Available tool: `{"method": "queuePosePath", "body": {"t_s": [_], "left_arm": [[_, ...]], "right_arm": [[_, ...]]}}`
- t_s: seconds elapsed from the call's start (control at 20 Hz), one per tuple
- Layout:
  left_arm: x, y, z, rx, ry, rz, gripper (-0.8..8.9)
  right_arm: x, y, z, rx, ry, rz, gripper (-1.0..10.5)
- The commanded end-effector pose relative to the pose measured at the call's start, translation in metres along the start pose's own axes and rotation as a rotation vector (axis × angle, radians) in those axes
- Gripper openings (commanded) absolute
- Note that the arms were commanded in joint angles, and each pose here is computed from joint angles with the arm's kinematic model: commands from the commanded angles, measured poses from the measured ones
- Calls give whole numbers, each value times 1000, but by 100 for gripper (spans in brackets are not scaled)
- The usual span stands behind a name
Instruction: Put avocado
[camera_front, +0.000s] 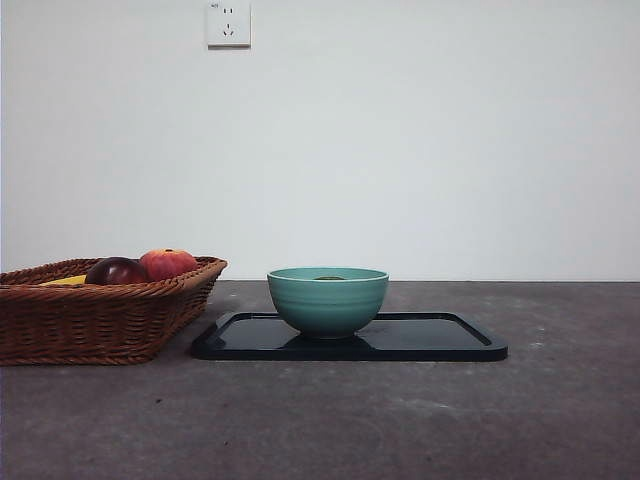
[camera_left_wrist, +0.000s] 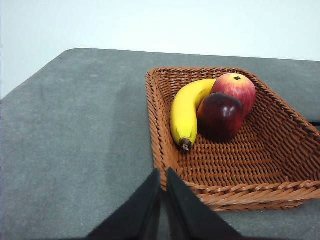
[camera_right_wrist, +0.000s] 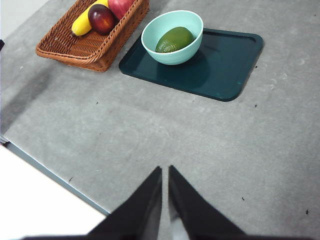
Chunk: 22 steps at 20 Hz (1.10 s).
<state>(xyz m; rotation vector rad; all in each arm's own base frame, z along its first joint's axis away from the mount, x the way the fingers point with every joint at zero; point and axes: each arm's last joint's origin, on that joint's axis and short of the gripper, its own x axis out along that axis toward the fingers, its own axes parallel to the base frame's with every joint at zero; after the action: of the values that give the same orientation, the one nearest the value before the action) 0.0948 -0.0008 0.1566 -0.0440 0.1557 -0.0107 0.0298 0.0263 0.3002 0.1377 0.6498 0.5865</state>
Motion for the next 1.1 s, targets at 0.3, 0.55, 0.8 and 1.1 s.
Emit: {"method": "queuePosePath", "body": {"t_s": [0.3,0.55,0.8,1.1], "left_arm": [[2,1,-7,-1,26,3,19],[2,1,-7,-1,26,3,19],[2,1,-7,-1,26,3,19],[2,1,-7,-1,26,3,19]], "right_arm": [[-1,-6,10,-19,-246,-149,17],[40,-29,6,-138,-583,-301,17],[79,-64,-30,-198,-587,-463,18],[97,-85,-58,-189,-530,-561,17]]}}
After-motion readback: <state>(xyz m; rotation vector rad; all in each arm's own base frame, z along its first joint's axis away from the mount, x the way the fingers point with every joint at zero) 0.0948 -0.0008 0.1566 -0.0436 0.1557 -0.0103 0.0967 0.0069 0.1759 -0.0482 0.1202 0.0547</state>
